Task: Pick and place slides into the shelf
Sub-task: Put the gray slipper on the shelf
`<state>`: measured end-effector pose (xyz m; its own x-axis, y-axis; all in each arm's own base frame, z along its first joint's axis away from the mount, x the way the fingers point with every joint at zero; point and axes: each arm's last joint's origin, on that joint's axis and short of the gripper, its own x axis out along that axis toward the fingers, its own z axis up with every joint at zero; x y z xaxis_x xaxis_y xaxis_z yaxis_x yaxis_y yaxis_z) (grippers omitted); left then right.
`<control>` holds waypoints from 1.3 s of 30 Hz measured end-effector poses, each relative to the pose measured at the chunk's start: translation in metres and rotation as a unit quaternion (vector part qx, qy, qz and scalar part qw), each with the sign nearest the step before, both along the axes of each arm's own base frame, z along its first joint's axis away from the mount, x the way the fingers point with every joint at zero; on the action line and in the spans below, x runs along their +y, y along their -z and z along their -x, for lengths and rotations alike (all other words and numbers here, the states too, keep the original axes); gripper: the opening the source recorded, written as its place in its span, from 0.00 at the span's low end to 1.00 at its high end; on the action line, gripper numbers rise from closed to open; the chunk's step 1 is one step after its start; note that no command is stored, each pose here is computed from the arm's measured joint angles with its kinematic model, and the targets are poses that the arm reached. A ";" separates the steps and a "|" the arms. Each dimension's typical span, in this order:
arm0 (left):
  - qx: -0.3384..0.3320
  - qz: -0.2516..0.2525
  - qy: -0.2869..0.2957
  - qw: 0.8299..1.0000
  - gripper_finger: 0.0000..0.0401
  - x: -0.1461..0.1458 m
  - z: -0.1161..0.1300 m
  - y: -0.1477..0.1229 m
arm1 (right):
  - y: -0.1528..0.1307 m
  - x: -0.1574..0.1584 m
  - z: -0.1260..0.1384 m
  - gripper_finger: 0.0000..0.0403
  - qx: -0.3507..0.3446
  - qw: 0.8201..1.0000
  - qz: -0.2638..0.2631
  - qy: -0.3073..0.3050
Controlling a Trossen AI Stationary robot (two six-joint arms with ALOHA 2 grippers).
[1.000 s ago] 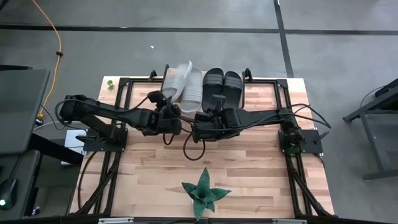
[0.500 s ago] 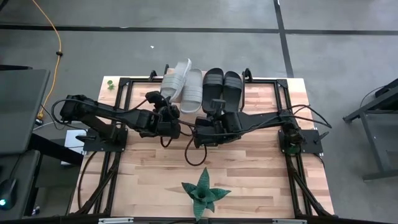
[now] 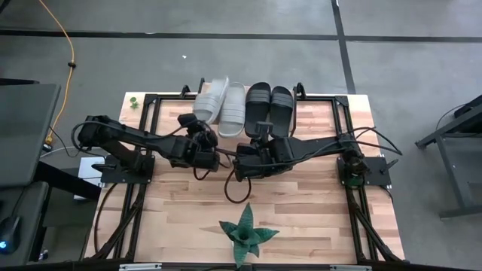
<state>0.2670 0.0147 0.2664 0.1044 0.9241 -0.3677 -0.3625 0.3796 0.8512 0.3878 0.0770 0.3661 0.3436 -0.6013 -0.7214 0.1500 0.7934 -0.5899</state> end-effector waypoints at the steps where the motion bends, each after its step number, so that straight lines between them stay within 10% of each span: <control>1: 0.009 0.002 -0.003 1.000 0.04 0.000 0.002 0.001 | 0.000 0.000 0.000 0.00 0.000 1.000 0.000 0.000; 39: 0.029 0.016 -0.032 0.999 0.04 0.003 0.001 0.017 | 0.000 0.004 0.000 0.00 -0.004 1.000 0.000 -0.008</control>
